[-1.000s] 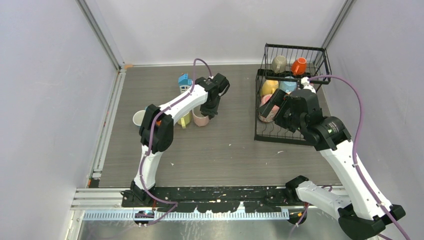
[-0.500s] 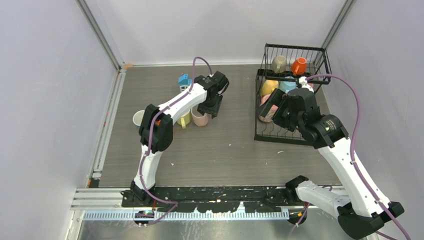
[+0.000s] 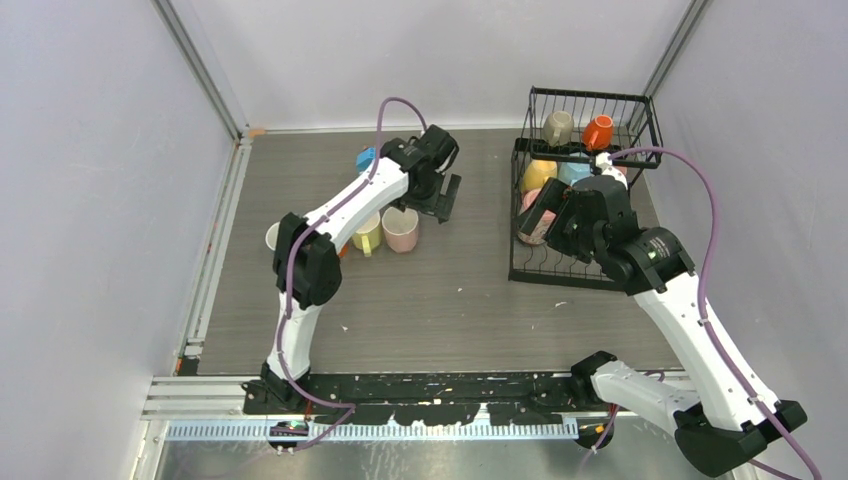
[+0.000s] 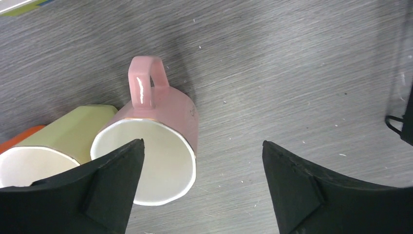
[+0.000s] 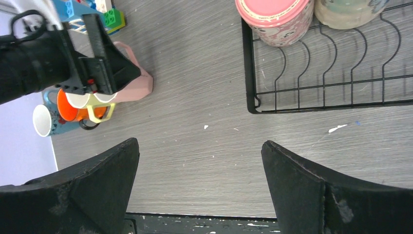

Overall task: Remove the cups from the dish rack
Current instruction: Move the cup to the dish rack.

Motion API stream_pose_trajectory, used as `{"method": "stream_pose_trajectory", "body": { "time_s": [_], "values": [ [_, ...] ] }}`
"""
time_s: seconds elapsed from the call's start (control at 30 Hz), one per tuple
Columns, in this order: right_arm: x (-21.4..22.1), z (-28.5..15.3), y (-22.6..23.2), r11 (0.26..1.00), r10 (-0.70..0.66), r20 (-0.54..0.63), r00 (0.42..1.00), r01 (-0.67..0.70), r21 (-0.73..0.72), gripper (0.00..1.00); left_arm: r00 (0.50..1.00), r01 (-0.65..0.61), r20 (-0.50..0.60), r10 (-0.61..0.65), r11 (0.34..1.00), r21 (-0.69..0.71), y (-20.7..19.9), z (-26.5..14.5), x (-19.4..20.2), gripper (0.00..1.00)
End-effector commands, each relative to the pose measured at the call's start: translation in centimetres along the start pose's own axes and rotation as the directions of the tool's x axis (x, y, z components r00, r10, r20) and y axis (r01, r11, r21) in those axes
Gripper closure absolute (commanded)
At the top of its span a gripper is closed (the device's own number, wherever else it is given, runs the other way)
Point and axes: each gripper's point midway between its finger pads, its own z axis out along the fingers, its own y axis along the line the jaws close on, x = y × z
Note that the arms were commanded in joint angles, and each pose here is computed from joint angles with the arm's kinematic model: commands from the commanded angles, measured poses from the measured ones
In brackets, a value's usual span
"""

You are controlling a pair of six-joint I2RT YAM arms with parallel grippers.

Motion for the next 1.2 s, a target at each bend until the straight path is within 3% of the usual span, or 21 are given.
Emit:
{"method": "stream_pose_trajectory", "body": {
  "time_s": [0.0,0.27,0.57,0.83,1.17],
  "values": [
    [-1.8,-0.5,-0.3,0.999,-0.022,0.073,0.997,0.02,0.032,0.0,0.991,0.003,0.135,-0.015,0.996,0.086,-0.4,-6.2,-2.5,0.04],
    [-3.3,0.1,-2.9,0.984,-0.063,0.156,0.986,0.035,0.176,0.0,0.973,0.025,0.219,-0.07,0.979,0.202,-1.0,-11.0,-2.0,0.0],
    [-6.7,1.1,-6.7,0.931,-0.134,0.302,0.944,0.015,0.364,0.0,0.951,0.017,0.289,-0.112,0.95,0.311,-0.7,-16.1,1.5,0.0],
    [-8.9,4.7,-9.2,0.942,-0.041,0.344,0.938,-0.078,0.326,0.0,0.935,-0.014,0.338,-0.111,0.938,0.348,0.1,-19.9,3.4,0.0],
    [-10.8,8.7,-11.9,0.939,-0.12,0.396,0.91,-0.025,0.342,0.0,0.931,-0.032,0.349,-0.109,0.927,0.374,0.3,-21.2,4.7,0.0]
  ]
}}
